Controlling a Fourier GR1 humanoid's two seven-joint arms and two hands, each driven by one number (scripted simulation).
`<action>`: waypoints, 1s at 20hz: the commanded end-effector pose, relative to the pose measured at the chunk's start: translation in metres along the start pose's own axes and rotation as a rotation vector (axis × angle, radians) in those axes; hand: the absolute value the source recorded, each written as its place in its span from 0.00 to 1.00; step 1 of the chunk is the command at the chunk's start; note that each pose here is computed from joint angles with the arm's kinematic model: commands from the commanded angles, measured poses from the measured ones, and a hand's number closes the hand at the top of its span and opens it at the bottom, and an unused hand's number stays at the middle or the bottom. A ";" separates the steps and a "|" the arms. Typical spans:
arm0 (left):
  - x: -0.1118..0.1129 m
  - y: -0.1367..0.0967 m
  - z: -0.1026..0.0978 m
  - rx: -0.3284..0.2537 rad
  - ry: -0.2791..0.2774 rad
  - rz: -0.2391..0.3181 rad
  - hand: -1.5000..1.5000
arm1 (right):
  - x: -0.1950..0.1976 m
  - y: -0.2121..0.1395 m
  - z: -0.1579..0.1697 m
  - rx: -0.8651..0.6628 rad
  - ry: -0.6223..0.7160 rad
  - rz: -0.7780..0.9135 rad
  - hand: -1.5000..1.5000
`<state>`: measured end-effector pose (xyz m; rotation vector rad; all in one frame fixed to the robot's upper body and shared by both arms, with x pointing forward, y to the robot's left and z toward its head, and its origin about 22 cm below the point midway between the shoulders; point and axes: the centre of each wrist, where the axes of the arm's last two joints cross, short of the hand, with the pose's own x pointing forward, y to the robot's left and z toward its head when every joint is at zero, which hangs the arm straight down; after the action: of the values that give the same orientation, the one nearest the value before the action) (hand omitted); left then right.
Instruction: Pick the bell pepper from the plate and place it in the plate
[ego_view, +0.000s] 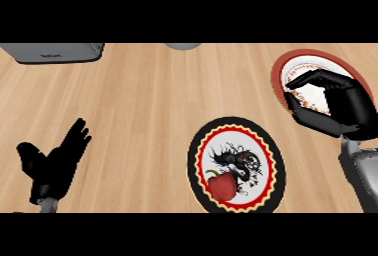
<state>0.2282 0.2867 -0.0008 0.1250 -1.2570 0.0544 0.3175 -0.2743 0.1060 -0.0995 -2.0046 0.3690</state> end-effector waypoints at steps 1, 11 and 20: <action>-0.023 -0.037 0.003 -0.091 0.056 0.025 0.50 | -0.038 -0.015 0.035 -0.298 0.041 -0.031 0.00; -0.029 -0.063 -0.009 -0.111 0.067 0.000 0.50 | -0.010 -0.021 0.087 -0.076 0.006 0.011 0.00; -0.035 -0.041 0.002 -0.128 0.072 0.011 0.50 | 0.041 -0.013 0.077 0.317 0.161 0.334 0.00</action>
<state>0.2319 0.2452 -0.0212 0.0182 -1.2447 -0.0012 0.2407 -0.3134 0.0977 -0.2194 -1.8204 0.7263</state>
